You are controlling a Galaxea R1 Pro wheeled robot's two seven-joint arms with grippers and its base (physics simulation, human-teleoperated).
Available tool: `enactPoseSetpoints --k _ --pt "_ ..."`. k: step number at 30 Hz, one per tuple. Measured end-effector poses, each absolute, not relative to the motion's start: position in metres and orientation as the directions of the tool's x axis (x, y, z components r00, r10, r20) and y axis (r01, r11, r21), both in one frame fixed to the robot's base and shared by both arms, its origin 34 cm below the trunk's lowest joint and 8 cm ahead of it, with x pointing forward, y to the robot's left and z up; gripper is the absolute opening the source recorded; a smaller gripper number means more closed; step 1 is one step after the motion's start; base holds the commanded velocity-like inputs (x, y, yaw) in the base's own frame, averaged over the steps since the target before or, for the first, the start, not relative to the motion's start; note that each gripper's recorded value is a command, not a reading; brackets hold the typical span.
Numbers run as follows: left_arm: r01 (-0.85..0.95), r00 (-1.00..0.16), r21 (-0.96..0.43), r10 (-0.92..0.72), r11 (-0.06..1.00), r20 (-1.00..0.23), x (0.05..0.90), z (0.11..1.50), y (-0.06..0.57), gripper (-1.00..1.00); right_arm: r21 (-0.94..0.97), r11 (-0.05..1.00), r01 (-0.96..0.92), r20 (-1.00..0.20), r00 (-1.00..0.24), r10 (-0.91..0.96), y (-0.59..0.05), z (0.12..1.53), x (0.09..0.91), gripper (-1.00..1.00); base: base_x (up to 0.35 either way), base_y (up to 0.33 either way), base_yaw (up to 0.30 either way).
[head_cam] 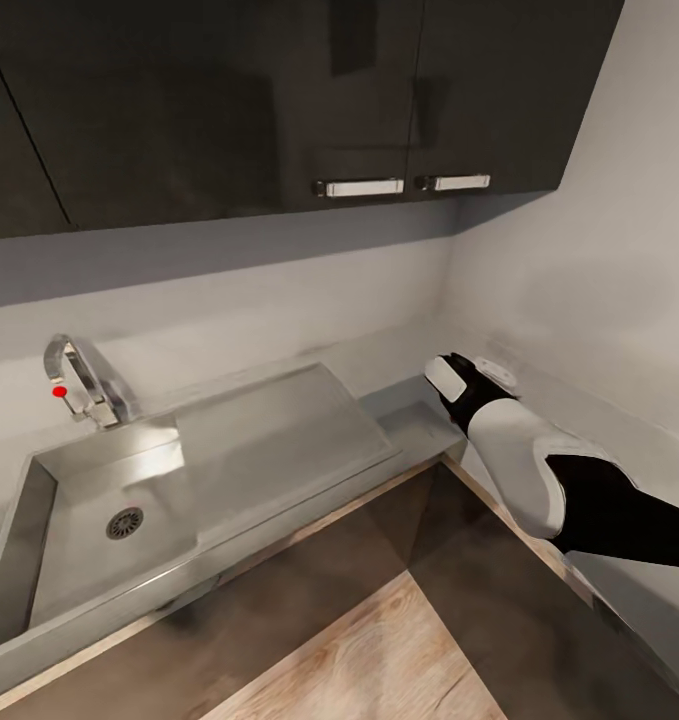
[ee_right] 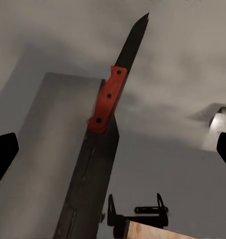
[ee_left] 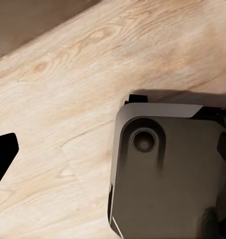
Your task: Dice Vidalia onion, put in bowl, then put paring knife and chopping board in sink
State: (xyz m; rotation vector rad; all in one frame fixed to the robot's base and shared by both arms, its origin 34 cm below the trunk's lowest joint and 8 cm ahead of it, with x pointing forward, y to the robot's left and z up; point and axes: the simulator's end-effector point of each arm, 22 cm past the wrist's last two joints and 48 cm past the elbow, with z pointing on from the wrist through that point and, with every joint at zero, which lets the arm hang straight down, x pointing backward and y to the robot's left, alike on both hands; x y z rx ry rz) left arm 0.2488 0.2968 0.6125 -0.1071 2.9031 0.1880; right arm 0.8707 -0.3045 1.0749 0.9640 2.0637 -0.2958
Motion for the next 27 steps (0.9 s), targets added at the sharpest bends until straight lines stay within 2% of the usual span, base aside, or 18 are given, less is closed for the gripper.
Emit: enactPoseSetpoints --k 27 --pt "-0.085 -0.975 0.120 -0.058 0.989 -0.216 0.242 0.610 0.297 1.00 0.104 0.683 0.723 -0.753 -0.391 0.529 -0.304 1.060 0.871 1.00 0.014 -0.005 0.000"
